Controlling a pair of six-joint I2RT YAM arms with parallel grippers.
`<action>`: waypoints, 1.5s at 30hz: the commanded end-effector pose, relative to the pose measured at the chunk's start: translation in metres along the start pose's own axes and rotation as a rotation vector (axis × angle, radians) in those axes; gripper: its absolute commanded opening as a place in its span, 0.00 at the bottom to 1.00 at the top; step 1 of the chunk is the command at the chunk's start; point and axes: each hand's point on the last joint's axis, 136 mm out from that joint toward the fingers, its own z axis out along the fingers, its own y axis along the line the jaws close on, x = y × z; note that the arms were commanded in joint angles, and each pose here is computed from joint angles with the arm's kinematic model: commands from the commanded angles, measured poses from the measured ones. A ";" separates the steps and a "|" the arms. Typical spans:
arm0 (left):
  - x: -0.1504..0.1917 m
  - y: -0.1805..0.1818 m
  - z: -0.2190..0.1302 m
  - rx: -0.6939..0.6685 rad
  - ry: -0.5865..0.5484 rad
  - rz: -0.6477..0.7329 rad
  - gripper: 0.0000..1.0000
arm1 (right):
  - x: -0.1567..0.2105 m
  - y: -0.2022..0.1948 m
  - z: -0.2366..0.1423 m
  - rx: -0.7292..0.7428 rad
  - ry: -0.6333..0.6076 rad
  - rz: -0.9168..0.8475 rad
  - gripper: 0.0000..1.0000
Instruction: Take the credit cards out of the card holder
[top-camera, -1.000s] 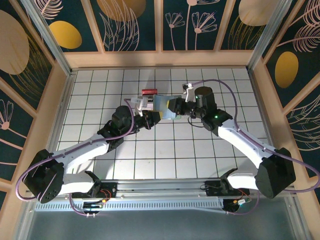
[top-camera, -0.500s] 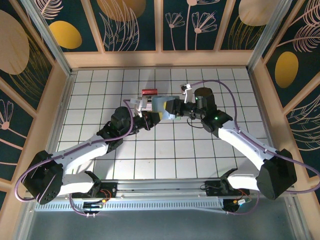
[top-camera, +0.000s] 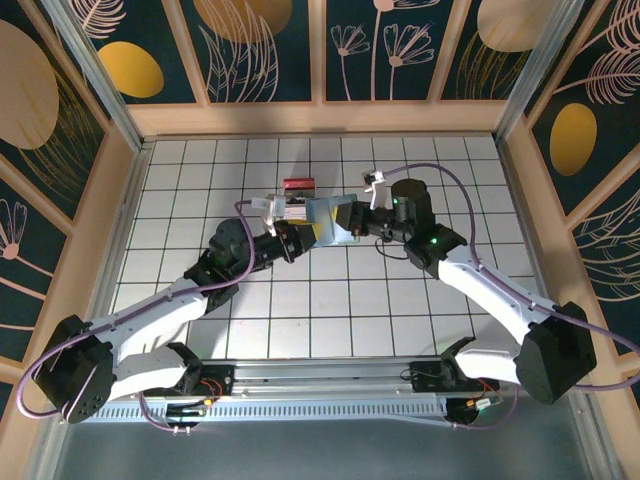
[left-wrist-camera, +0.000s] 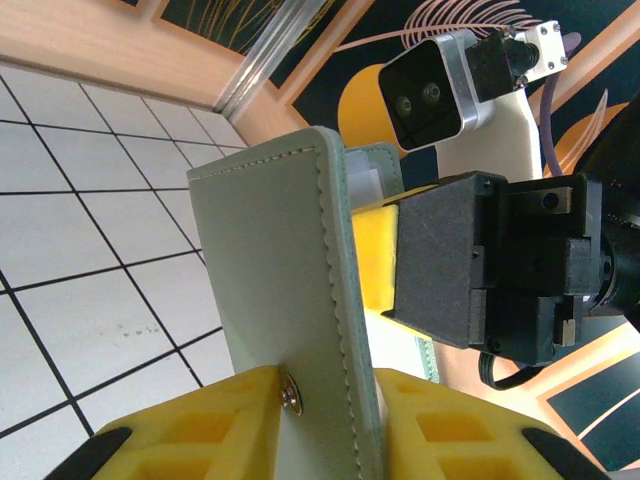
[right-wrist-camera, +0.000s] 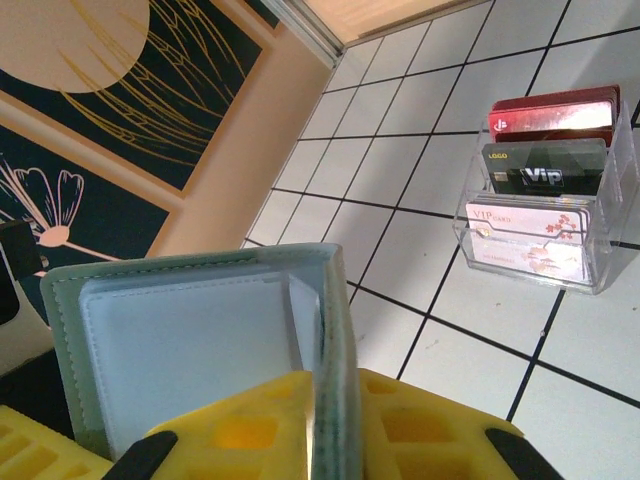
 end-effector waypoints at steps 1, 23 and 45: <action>-0.013 -0.013 -0.003 0.055 -0.049 0.009 0.30 | -0.009 0.009 -0.007 -0.034 -0.043 -0.021 0.16; -0.013 -0.013 -0.005 0.057 -0.060 0.006 0.22 | -0.009 0.008 -0.008 -0.046 -0.043 -0.008 0.13; -0.020 0.003 -0.005 -0.040 -0.091 -0.008 0.03 | -0.005 0.017 -0.013 -0.082 -0.030 -0.013 0.26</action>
